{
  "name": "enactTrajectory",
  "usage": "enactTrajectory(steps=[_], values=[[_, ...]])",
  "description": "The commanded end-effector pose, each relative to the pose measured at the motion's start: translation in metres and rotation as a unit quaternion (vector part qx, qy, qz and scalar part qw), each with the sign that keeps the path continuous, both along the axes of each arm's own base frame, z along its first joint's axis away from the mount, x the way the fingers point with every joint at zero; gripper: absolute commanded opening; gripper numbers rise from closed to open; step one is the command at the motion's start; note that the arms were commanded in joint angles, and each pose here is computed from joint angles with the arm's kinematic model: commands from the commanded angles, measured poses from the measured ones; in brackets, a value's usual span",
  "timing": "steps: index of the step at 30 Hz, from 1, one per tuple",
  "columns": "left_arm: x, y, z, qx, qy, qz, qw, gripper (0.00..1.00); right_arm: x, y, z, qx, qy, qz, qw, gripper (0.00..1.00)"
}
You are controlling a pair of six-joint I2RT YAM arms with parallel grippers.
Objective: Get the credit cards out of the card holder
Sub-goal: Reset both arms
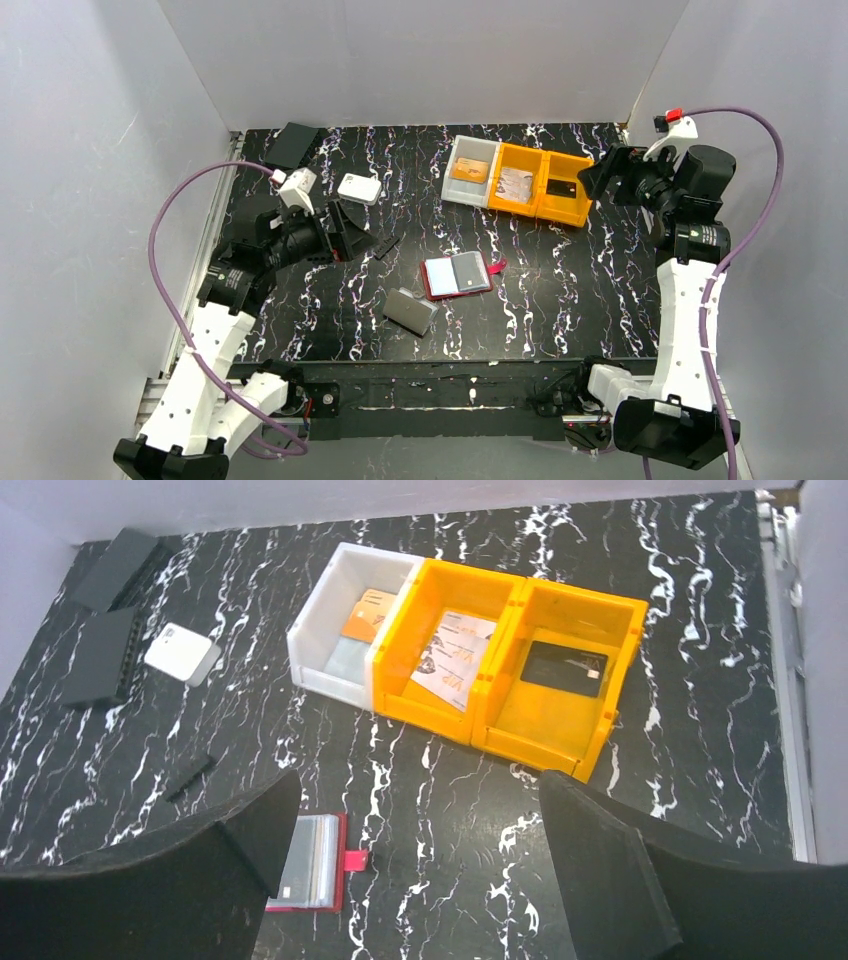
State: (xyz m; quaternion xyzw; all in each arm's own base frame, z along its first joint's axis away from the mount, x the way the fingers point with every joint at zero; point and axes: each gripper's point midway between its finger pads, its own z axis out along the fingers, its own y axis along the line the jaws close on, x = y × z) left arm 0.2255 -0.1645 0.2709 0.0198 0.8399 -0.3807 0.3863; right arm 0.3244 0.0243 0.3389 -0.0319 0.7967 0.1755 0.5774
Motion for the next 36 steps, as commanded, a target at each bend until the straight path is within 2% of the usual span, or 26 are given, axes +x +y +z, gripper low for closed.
enactTrajectory(steps=[1, 19, 28, 31, 36], values=[[-0.01, 0.009, 0.027, 0.008, -0.032, 0.007, 0.999, 0.98, -0.007, -0.015, 0.027, 0.017, -0.022, -0.07, 0.997, 0.98], [-0.019, 0.018, 0.035, 0.018, -0.052, 0.023, 0.998, 0.98, -0.024, -0.016, 0.038, 0.007, -0.045, -0.081, 0.996, 0.98], [-0.015, 0.004, 0.031, -0.027, -0.06, 0.004, 0.998, 0.98, -0.021, -0.001, 0.018, 0.01, -0.033, -0.027, 0.999, 0.98], [-0.008, 0.007, 0.021, -0.014, -0.058, 0.014, 0.998, 0.98, -0.022, 0.006, 0.016, 0.016, -0.028, -0.007, 0.999, 0.98], [-0.002, 0.024, -0.003, 0.051, -0.047, 0.038, 0.997, 0.98, -0.019, 0.01, 0.007, 0.019, -0.025, 0.012, 0.999, 0.98]])
